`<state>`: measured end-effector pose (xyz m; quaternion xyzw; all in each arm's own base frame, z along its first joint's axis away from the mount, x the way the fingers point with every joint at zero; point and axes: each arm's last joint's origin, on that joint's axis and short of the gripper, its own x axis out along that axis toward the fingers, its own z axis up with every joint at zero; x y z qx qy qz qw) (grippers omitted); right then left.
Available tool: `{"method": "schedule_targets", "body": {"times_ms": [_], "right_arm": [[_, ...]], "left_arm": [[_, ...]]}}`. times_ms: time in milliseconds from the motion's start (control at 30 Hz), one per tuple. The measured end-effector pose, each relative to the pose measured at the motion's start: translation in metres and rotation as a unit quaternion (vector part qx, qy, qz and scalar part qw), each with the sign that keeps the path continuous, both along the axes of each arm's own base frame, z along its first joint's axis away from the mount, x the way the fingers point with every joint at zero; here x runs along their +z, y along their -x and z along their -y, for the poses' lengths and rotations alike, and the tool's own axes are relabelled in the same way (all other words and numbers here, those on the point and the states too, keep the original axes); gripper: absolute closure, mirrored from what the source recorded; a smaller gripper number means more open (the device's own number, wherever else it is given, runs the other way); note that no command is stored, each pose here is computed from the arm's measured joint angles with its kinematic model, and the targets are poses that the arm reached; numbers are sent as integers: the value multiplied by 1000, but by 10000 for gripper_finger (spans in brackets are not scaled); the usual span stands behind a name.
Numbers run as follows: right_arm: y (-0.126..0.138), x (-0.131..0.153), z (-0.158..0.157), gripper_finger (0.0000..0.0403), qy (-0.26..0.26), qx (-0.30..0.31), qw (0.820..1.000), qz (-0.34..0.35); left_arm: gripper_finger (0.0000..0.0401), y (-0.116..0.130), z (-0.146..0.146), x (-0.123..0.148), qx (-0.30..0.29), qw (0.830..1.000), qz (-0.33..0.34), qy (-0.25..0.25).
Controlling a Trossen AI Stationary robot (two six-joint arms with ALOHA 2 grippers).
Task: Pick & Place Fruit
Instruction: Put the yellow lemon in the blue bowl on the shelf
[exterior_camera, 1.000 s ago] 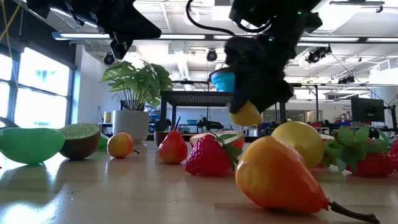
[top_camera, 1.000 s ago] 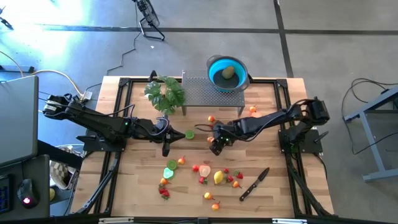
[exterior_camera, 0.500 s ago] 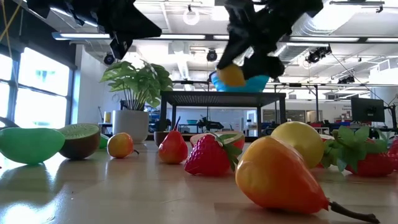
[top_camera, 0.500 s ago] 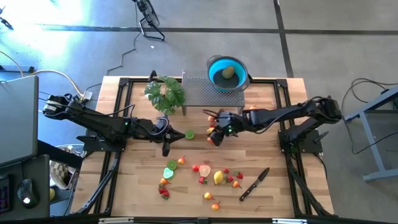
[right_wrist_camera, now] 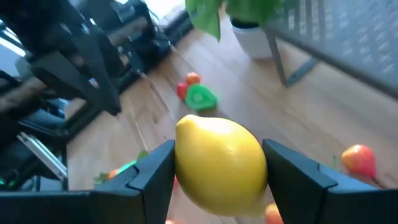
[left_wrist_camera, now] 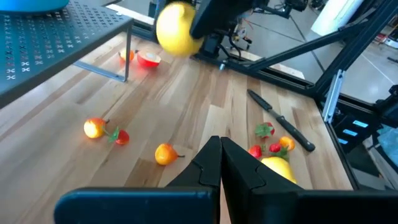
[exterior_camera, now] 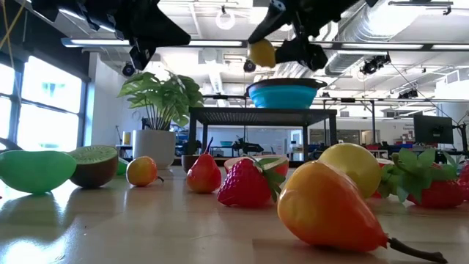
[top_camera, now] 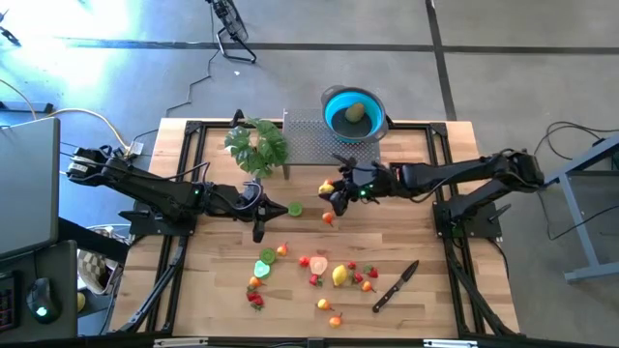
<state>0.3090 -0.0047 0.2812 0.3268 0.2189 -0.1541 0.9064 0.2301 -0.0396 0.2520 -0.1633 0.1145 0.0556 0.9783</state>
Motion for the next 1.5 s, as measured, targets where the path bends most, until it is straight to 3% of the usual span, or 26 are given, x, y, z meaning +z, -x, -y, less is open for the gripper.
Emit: {"method": "schedule_targets", "body": {"times_ms": [433,800,967,1167,1500], "right_arm": [[18,37,29,189,72,-67,991,88],[36,62,81,190,181,-168,961,128],[41,80,102,190,211,-174,956,106],[42,96,127,190,223,-179,958,16],[22,80,173,190,213,-158,959,-101]], "left_arm": [[401,1,-1,-2,14,1000,-8,-7],[401,1,-1,-2,16,1000,-11,-9],[401,1,-1,-3,16,1000,-13,-9],[401,1,-2,-3,28,999,-14,-13],[401,1,-2,-4,33,999,-17,-14]]}}
